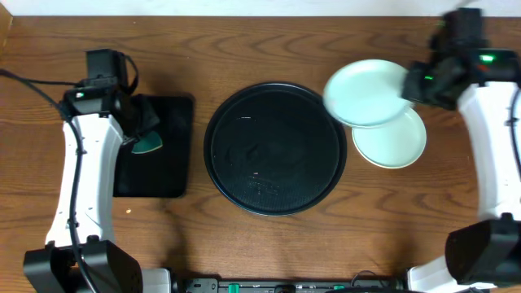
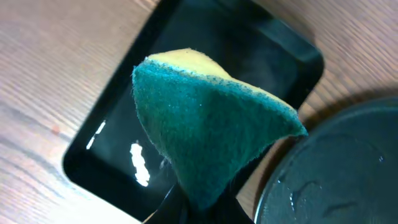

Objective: Clean dirty plates on tray and stack at the side
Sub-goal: 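Carry the plate right and stack it on the plate pile, then lower the sponge into the black dish and release with left gripper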

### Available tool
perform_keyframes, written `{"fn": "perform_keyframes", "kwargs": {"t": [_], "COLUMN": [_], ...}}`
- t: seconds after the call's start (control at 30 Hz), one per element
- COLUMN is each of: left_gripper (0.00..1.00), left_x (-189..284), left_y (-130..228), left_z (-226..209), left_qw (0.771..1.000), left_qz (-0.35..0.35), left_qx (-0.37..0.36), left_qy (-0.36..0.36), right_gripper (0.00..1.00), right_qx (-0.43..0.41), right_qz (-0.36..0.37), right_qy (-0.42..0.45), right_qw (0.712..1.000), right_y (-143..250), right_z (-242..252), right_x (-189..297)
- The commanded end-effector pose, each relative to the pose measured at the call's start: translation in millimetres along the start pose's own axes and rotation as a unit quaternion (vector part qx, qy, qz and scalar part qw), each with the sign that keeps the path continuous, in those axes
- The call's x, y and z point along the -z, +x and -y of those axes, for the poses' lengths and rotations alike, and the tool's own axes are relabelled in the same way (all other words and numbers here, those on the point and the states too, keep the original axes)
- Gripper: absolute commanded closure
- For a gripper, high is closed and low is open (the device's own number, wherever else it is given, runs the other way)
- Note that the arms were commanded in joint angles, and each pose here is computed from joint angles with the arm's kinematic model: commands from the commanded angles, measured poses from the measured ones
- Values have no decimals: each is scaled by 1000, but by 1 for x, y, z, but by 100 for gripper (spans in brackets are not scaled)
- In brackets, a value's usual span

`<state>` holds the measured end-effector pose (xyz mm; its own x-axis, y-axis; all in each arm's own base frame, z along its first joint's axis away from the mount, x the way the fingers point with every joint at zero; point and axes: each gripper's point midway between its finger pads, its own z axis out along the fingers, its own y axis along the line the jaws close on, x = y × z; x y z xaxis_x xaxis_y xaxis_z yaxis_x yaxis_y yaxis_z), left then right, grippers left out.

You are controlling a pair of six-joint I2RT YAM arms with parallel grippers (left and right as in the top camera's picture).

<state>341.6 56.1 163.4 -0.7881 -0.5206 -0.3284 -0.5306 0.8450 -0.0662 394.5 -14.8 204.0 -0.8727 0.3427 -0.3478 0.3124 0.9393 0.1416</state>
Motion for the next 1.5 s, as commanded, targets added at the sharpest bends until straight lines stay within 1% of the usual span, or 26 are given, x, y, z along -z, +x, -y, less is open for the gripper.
{"fn": "perform_keyframes", "kwargs": {"t": [0.0, 0.17, 0.23, 0.5, 0.57, 0.67, 0.73, 0.83, 1.0, 1.13, 1.23, 1.27, 1.47], "left_gripper": [93, 93, 93, 93, 93, 93, 93, 93, 93, 93, 92, 93, 93], "left_x": [8, 8, 8, 9, 8, 9, 9, 9, 1, -21, -43, -60, -99], "left_y": [0, -1, -2, -8, -9, -11, -11, -13, -16, -13, -8, -1, 19], "left_z": [5, 5, 4, 7, 6, 2, 1, -3, -1, 0, 1, 2, 4], "left_qw": [1000, 1000, 1000, 999, 999, 999, 999, 998, 994, 987, 986, 985, 981], "left_qz": [12, 13, 15, 29, 31, 36, 37, 42, 40, 20, -6, -32, -95], "left_qx": [-2, -5, -8, -7, -7, -11, -20, -34, -101, -159, -163, -165, -166], "left_qy": [6, 6, 5, 11, 8, -4, -8, -19, -22, -30, -35, -34, -34], "right_gripper": [99, 99, 99, 95, 89, 67, 57, 48, 43, 34, 31, 28, 24], "right_qx": [-11, -35, -39, -34, -34, -33, -33, -26, 11, 42, 62, 73, 104], "right_qz": [-19, -36, -36, -25, -23, -18, -15, -13, -3, 8, 13, 14, 10], "right_qy": [-2, 28, 30, 9, 9, 8, -1, -23, -47, -59, -68, -71, -75], "right_qw": [1000, 998, 998, 999, 999, 999, 999, 999, 999, 997, 996, 995, 992], "right_y": [7, 19, 26, 52, 56, 56, 52, 44, 22, 9, 6, 8, 14], "right_z": [32, 80, 91, 91, 92, 92, 89, 78, 51, 25, 7, -2, -18], "right_x": [-1, -28, -52, -109, -115, -118, -115, -105, -74, -52, -45, -44, -45]}}
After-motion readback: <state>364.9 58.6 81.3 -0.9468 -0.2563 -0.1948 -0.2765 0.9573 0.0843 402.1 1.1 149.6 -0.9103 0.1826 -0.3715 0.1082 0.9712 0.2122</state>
